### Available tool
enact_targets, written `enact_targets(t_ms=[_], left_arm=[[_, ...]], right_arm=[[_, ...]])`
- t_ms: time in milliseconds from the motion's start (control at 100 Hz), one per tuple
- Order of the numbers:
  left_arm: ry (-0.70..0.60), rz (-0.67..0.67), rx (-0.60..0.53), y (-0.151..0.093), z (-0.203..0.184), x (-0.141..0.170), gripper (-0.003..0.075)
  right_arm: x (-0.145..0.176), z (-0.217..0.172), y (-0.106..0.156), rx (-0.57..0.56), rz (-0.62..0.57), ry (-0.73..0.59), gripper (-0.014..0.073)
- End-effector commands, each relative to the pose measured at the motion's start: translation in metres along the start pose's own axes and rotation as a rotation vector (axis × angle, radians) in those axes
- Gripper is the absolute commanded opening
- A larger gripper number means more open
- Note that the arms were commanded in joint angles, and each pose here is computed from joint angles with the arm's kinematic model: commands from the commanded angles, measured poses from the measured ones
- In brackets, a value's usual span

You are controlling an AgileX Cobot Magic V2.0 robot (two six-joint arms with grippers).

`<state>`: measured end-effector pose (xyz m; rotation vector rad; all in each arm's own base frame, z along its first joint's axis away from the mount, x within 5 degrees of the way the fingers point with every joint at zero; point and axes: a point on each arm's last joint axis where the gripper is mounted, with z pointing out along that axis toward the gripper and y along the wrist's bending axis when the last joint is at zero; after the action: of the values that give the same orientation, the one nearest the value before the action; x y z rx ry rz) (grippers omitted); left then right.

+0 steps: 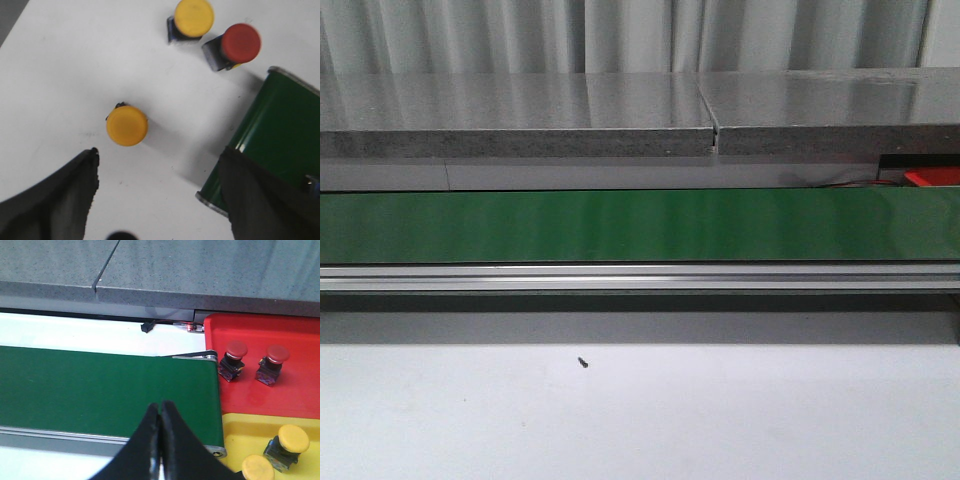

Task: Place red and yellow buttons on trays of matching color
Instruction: 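Set the red button on the belt and open the left gripper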

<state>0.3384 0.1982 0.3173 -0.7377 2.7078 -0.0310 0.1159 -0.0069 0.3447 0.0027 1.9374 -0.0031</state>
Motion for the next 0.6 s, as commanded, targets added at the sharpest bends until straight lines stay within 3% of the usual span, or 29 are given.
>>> enact_targets(t_ms=[0,170,590], left_arm=[[0.004,-0.028,0.002,0.004,-0.019,0.011,0.0495],[0.057,-0.070,-0.017,0.019,0.006,0.018,0.0496],[0.171,-0.107,0.030,0.021,0.074,0.012,0.0496]], right_arm=[[-0.013,-0.004,-0.001,0.016,0.000,-0.086,-0.0059],[-0.013,-0.004,-0.001,0.016,0.000,-0.086,-0.0059],[-0.013,-0.004,-0.001,0.016,0.000,-0.086,-0.0059]])
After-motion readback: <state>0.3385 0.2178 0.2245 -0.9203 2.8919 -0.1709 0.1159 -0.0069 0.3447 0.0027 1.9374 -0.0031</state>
